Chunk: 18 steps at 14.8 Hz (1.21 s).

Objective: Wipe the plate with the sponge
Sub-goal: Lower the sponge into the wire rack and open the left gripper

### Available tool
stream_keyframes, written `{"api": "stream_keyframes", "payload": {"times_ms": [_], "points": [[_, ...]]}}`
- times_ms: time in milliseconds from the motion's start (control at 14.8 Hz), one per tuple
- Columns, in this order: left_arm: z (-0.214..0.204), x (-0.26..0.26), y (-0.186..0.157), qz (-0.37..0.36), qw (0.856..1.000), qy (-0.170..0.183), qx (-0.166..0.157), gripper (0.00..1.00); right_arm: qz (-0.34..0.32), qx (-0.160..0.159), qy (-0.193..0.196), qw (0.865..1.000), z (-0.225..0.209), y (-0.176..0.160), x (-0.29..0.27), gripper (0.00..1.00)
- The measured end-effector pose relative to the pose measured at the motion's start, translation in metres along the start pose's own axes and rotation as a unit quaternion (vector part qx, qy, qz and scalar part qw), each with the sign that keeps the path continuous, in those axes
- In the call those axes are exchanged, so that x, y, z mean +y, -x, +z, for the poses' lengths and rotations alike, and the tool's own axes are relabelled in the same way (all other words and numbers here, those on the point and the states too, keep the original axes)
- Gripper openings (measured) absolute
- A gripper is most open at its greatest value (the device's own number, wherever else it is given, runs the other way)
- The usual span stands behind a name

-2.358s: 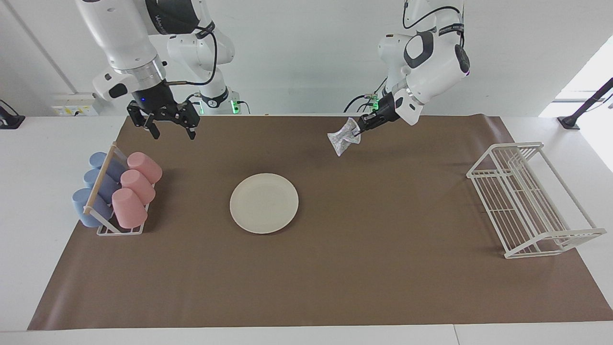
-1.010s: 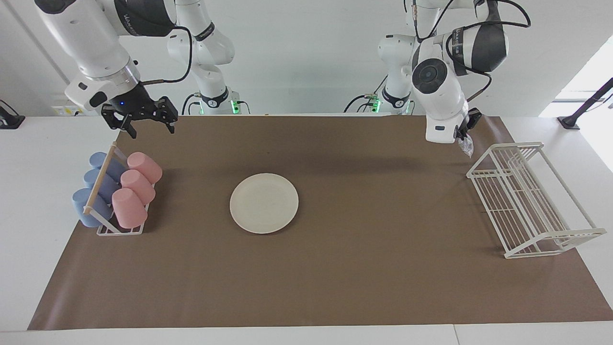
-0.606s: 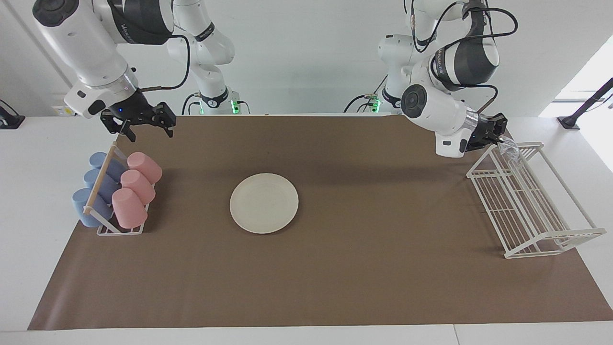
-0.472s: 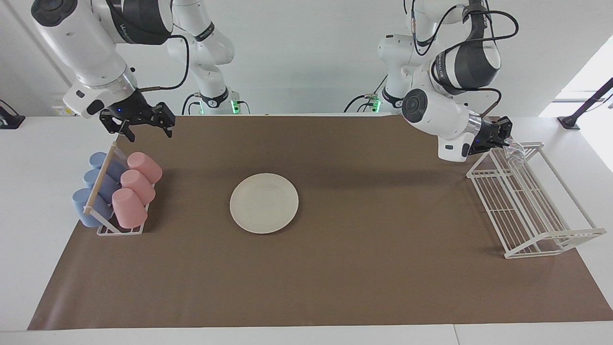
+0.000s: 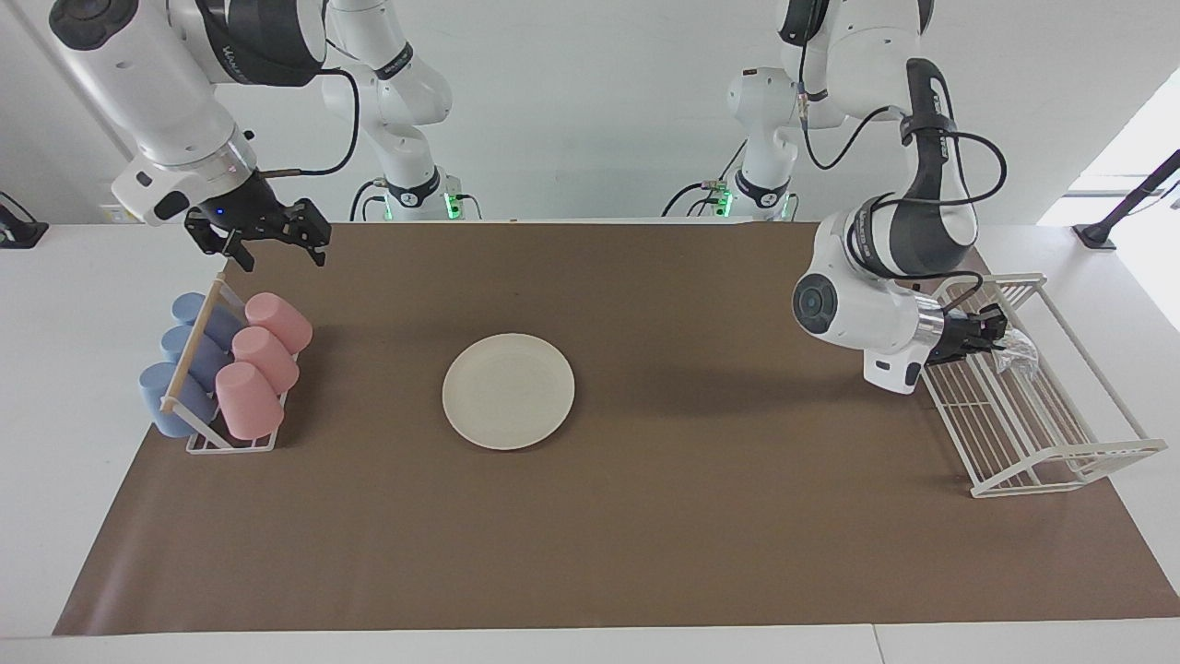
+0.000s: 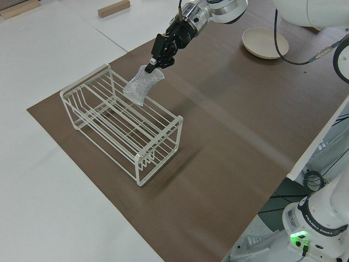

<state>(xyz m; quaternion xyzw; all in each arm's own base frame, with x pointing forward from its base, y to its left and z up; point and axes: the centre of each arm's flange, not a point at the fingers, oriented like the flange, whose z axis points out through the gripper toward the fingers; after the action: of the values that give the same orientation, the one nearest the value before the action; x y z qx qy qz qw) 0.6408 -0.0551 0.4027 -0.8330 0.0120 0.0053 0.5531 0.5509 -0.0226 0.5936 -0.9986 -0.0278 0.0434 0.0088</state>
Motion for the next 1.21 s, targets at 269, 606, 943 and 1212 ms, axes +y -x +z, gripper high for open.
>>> {"api": "stream_keyframes", "payload": {"times_ms": [269,606,943,1212], "points": [[0.013,-0.005,-0.013,-0.012,1.0,0.004,-0.002,0.05,0.001,0.001,0.0,1.0,-0.001,0.001,0.0,1.0],[0.021,0.0,-0.015,-0.044,0.999,0.012,0.005,0.05,0.001,0.001,0.0,1.0,-0.001,0.001,0.0,1.0],[0.033,-0.001,-0.015,-0.05,0.999,0.016,0.003,0.05,0.006,0.002,0.0,1.0,-0.002,0.001,0.0,1.0],[0.032,0.0,-0.015,-0.052,0.998,0.019,0.002,0.44,0.009,0.002,0.0,1.0,-0.002,0.001,0.001,1.0]]}}
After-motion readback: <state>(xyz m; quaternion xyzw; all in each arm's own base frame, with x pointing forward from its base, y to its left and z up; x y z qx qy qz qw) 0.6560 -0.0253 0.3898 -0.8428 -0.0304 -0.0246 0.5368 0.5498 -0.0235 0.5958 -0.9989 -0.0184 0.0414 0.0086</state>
